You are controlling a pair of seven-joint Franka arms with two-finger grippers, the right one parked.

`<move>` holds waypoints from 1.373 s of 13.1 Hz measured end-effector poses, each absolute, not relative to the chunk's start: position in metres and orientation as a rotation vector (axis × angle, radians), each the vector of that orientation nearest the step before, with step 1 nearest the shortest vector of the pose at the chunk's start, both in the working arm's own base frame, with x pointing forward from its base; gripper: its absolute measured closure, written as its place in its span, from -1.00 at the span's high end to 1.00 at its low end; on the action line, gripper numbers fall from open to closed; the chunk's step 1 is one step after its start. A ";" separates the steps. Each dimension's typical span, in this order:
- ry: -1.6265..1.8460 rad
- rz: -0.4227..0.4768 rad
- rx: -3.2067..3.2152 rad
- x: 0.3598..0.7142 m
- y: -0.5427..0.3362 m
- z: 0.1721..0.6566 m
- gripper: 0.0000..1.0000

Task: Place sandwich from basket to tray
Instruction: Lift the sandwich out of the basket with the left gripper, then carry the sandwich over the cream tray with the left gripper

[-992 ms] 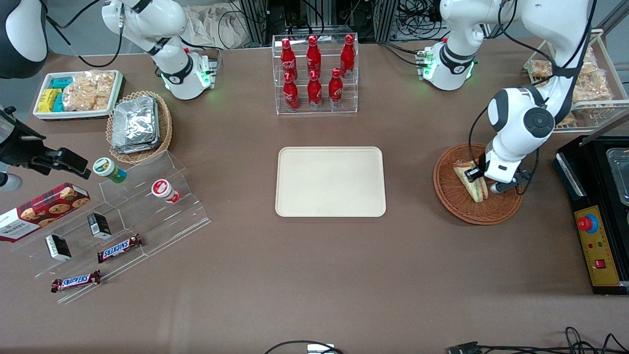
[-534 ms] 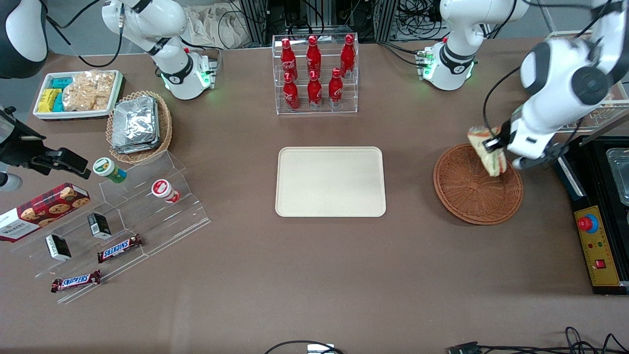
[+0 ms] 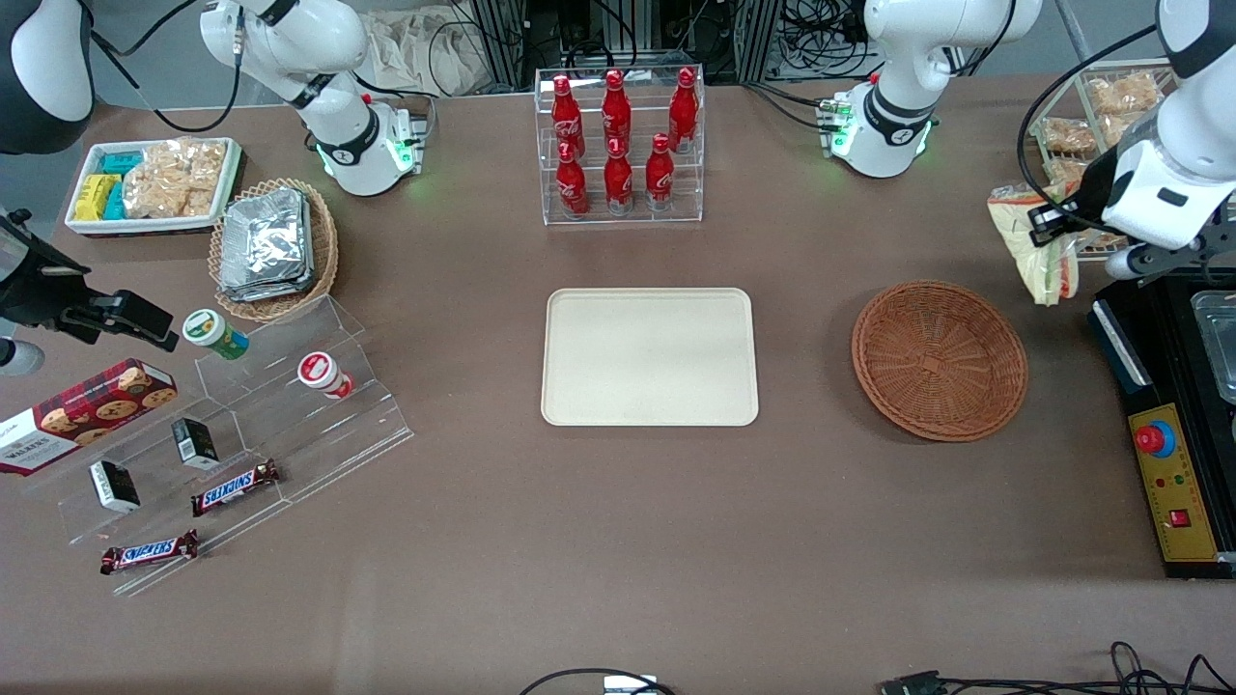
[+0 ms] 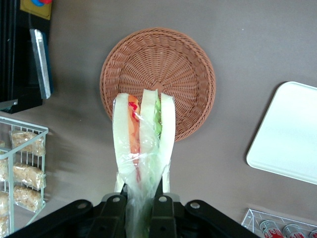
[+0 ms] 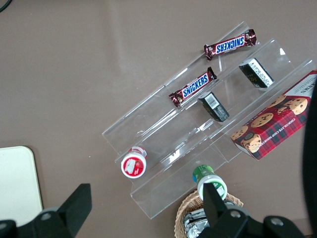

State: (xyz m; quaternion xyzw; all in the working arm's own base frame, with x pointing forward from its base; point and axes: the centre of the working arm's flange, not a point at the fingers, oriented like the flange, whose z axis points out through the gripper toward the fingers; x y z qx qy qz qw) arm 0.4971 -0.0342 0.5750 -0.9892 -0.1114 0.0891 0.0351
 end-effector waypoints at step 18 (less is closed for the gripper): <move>0.010 0.222 -3.056 0.490 -0.371 0.373 -0.66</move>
